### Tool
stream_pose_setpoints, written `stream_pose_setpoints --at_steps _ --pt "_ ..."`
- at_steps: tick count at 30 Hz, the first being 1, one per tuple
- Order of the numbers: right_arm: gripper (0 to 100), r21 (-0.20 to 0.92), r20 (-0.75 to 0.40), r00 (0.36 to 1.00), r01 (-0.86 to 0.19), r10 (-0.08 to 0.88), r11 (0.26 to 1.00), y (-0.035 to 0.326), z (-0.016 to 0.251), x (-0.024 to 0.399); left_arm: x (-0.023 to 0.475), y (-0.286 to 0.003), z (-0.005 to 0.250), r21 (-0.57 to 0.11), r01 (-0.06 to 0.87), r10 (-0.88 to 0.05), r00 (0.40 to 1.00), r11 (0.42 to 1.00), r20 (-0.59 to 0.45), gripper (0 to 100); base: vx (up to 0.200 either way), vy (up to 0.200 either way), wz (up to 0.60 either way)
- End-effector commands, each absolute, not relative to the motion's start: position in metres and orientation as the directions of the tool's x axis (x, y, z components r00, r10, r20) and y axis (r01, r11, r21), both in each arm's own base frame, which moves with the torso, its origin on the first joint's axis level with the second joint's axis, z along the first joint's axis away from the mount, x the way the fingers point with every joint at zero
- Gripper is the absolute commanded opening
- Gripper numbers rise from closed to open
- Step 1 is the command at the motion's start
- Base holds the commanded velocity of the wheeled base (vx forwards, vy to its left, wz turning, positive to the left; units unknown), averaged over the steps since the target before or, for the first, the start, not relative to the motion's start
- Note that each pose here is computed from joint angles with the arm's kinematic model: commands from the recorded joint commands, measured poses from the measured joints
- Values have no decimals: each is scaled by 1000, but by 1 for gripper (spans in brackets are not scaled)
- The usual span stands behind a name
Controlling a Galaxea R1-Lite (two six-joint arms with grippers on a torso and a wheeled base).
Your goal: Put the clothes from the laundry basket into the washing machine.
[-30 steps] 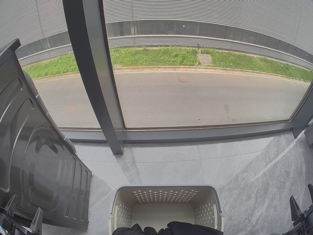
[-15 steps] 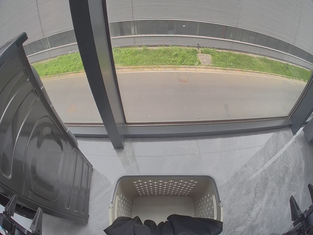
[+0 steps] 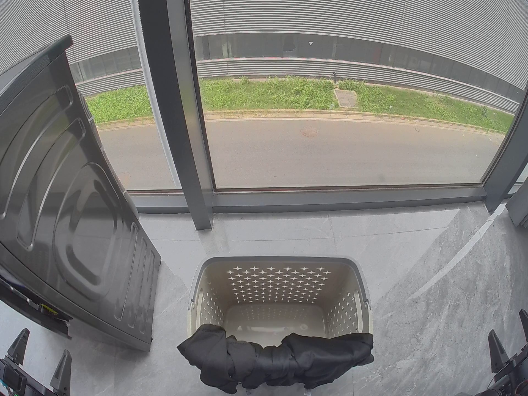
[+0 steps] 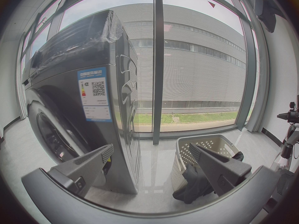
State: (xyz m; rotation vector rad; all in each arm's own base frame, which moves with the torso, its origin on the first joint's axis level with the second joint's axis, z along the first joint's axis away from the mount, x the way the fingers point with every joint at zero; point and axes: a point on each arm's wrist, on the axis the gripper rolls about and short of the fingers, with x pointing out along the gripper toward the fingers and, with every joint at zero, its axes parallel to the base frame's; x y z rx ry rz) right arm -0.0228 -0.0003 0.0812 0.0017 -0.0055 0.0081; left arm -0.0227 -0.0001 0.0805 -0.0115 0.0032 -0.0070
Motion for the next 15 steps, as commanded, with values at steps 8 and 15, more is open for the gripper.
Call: stream_pose_setpoints --at_steps 8,15 --pt "100 2 -6 1000 -8 8 1000 0 76 -22 -23 0 75 -9 8 -8 1000 1000 -6 100 -75 0 0" --pt "100 2 -6 1000 -8 8 1000 0 76 -22 -23 0 75 -12 12 -12 1000 1000 -6 100 0 0 0"
